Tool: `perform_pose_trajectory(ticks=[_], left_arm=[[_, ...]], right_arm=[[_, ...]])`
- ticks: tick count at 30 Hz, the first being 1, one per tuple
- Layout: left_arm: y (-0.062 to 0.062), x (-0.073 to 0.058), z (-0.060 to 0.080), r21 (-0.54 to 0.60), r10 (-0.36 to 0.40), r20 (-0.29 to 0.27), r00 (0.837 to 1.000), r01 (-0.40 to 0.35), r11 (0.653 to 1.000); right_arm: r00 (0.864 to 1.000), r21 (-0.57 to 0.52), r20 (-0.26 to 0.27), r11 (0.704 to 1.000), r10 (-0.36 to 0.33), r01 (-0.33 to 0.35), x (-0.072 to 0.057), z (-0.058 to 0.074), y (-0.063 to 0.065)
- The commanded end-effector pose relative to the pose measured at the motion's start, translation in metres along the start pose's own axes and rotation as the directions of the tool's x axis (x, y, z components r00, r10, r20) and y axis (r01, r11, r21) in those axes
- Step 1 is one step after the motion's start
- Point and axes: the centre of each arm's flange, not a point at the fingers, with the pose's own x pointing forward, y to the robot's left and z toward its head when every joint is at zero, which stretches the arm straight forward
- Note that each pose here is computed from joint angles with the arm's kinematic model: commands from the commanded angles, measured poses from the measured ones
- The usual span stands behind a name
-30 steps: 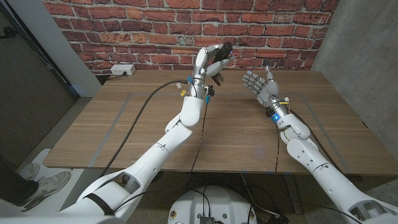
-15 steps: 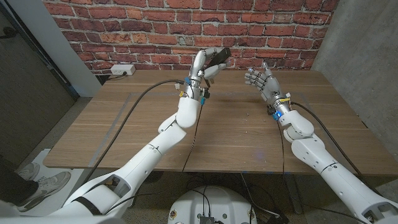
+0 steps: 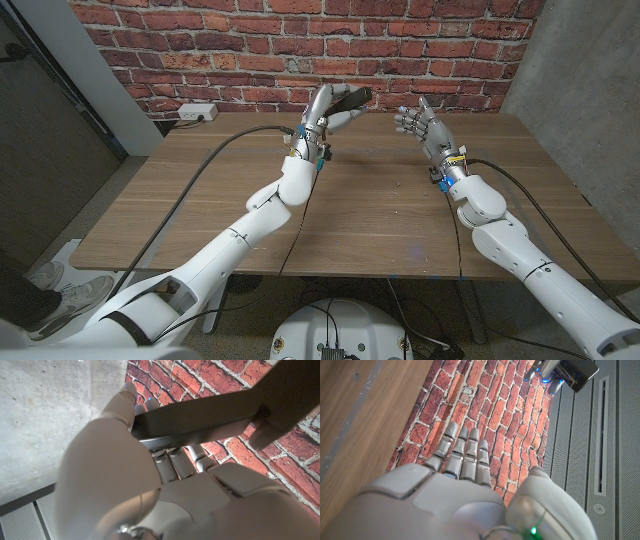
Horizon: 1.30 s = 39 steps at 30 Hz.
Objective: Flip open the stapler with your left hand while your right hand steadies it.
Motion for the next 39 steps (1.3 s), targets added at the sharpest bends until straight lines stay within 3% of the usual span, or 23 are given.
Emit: perform_pose_trajectory(ticks=[1, 9, 16, 24, 31, 39], left_arm=[[0.0, -0.002, -0.004, 0.114, -0.051, -0.013, 0.999, 0.053, 0.992], [-0.006, 0.001, -0.006, 0.182, -0.132, -0.057, 0.99, 0.141, 0.973], [-0.009, 0.004, -0.003, 0.248, -0.177, -0.061, 0.982, 0.187, 0.951], [-0.014, 0.006, -0.002, 0.328, -0.246, -0.099, 0.964, 0.265, 0.907], [-0.015, 0.004, 0.0, 0.388, -0.259, -0.089, 0.962, 0.273, 0.88], [-0.007, 0.003, -0.003, 0.374, -0.226, -0.073, 0.971, 0.237, 0.897]], right_arm=[[1.0, -0.105, 0.026, 0.994, -0.002, 0.005, -0.003, 0.02, 0.005], [0.999, -0.151, 0.043, 0.988, -0.009, 0.015, -0.003, 0.025, 0.006], [0.998, -0.195, 0.054, 0.98, -0.012, 0.023, -0.003, 0.029, 0.006], [0.997, -0.226, 0.068, 0.973, -0.019, 0.034, -0.004, 0.033, 0.006], [0.997, -0.234, 0.071, 0.971, -0.025, 0.041, -0.005, 0.036, 0.007], [0.996, -0.252, 0.082, 0.966, -0.043, 0.063, -0.009, 0.045, 0.01]])
